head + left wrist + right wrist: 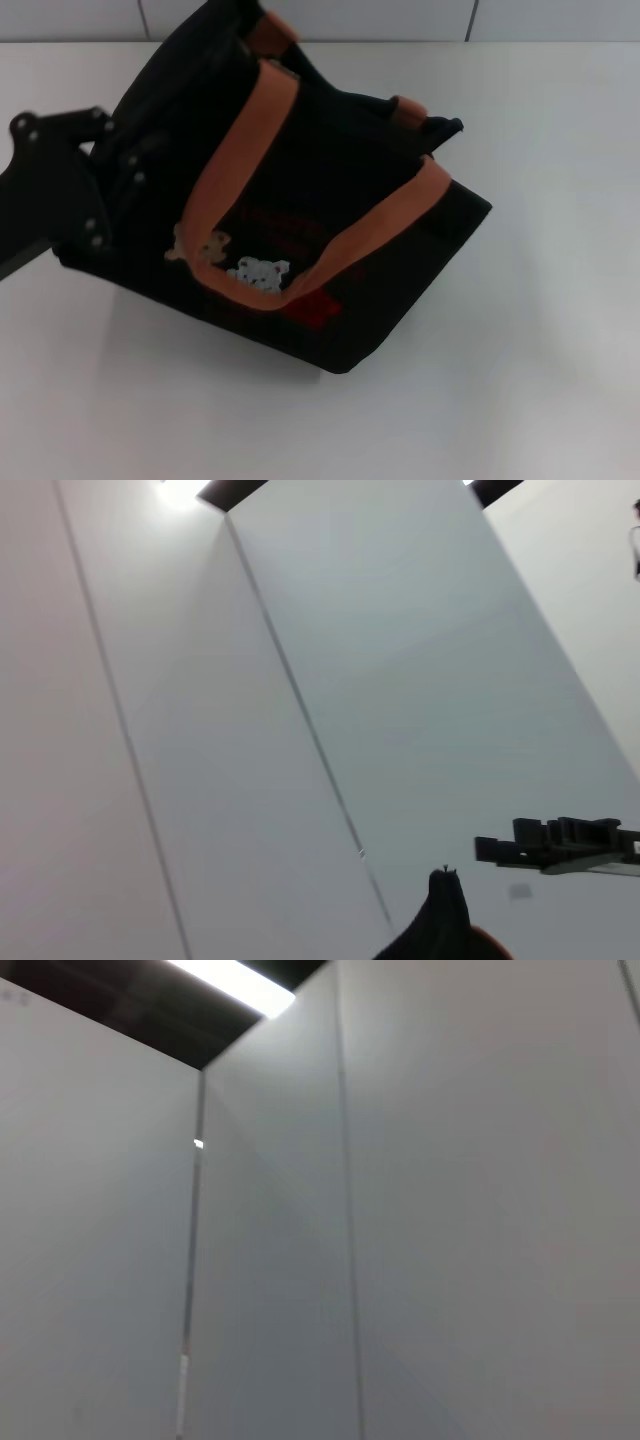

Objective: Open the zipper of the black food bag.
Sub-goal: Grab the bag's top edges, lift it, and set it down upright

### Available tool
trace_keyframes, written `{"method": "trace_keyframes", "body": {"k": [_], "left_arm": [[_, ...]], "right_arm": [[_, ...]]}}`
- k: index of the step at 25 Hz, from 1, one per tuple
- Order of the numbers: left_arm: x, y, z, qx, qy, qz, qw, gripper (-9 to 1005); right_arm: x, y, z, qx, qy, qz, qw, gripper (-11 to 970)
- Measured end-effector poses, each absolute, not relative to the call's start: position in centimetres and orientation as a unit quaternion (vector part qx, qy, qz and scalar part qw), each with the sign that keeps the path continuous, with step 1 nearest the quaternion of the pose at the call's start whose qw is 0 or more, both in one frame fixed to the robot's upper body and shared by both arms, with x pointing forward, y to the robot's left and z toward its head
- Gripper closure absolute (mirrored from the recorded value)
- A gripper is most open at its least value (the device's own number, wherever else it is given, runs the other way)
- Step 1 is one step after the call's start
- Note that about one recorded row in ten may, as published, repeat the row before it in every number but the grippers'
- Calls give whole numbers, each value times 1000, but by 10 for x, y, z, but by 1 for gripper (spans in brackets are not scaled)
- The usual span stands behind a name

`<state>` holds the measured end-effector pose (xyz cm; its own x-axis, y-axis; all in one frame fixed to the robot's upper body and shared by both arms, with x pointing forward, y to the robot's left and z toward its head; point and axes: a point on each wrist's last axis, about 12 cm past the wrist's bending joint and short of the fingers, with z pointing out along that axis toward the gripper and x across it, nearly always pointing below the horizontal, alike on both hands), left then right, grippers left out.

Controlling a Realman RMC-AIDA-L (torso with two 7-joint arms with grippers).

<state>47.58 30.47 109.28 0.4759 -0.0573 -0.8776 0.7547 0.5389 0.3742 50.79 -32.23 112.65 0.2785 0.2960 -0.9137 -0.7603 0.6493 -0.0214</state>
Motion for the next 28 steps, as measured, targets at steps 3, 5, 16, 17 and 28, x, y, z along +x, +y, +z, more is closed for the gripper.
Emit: {"method": "trace_keyframes", "body": {"k": [3, 5, 16, 17, 28], "left_arm": [[484, 298, 1098, 408, 422, -271, 763, 879], [492, 292, 1103, 418, 409, -277, 763, 879], [501, 288, 1110, 425, 396, -276, 766, 878], [502, 288, 1110, 426, 395, -276, 765, 878], [503, 284, 1111, 433, 392, -280, 762, 878]], "right_arm": [[513, -315, 1135, -259, 469, 358, 765, 228], [525, -301, 1141, -278, 463, 378, 752, 228], [565, -274, 1210, -396, 624, 406, 537, 229], [569, -271, 1226, -397, 652, 405, 503, 229], [594, -223, 1285, -378, 743, 420, 360, 244]]}}
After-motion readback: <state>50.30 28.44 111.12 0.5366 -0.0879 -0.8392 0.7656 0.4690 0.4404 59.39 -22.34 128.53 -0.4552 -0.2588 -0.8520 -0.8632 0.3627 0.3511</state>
